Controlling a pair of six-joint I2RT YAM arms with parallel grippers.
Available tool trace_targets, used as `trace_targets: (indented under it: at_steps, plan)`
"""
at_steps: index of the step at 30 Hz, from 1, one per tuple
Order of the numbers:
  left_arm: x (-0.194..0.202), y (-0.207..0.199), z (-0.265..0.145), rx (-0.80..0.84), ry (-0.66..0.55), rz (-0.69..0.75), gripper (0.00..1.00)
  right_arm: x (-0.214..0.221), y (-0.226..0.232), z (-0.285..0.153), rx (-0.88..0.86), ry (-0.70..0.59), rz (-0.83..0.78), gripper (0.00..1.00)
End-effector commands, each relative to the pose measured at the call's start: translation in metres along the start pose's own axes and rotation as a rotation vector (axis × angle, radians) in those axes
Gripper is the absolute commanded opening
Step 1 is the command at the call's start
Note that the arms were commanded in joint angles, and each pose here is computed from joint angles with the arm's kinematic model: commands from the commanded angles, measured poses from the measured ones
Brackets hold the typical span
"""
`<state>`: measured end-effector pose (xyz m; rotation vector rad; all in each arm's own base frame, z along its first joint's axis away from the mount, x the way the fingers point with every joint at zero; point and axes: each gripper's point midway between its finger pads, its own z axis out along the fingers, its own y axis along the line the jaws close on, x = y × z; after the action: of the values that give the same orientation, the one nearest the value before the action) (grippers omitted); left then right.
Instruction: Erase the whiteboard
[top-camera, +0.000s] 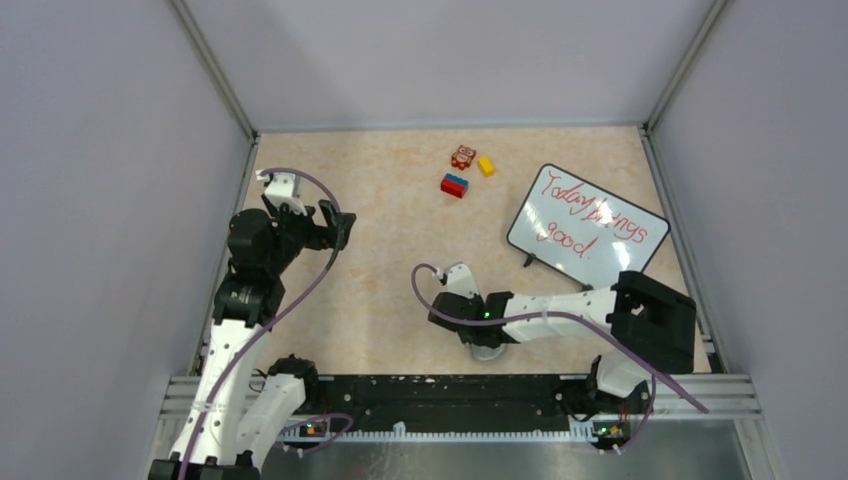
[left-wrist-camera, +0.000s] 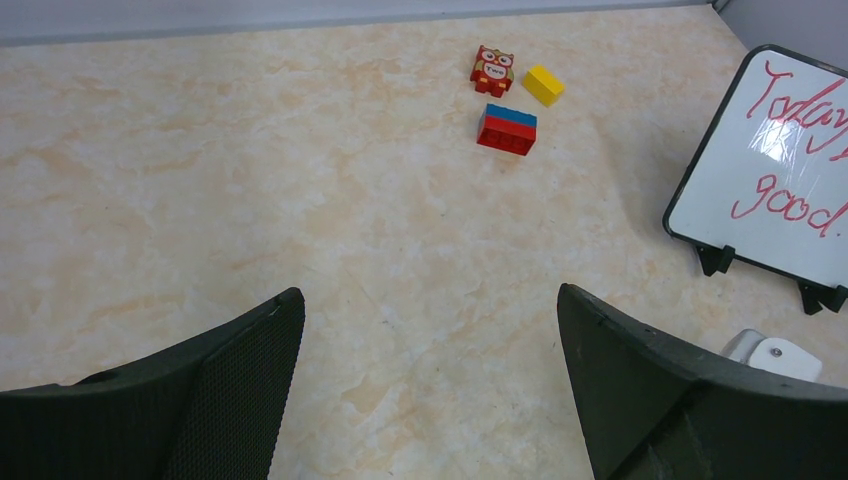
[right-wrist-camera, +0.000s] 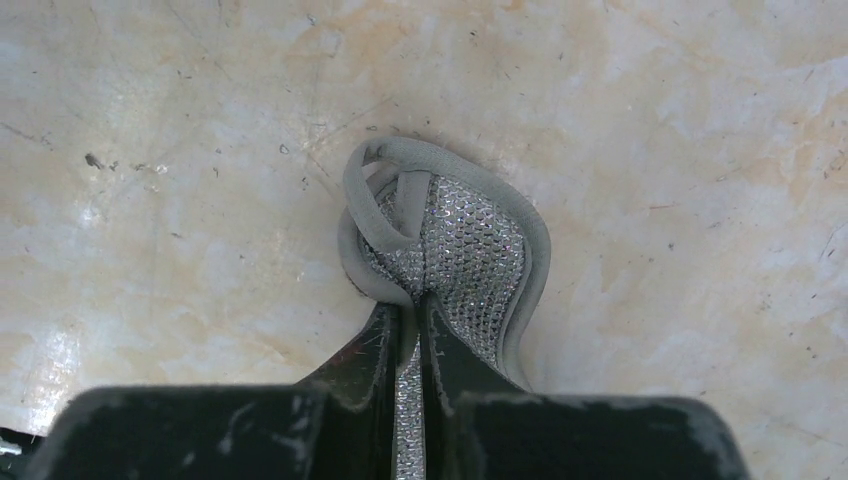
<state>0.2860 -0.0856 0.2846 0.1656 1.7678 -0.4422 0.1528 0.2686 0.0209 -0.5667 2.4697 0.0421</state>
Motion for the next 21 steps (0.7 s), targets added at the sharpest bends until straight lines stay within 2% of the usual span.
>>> trace_targets:
  at_steps: [1,10,21]
  plan:
    - [-0.006,0.001,0.003,0.004,-0.029,0.021,0.99,0.01,-0.001,0.001,-0.007,0.018,0.003,0.0]
    - [0.0,0.004,0.007,-0.006,-0.008,0.017,0.99,-0.011,-0.005,-0.015,-0.01,-0.054,0.025,0.0]
    - [0.01,0.003,0.015,0.02,0.031,0.016,0.99,-0.054,-0.044,-0.061,0.052,-0.249,0.095,0.0]
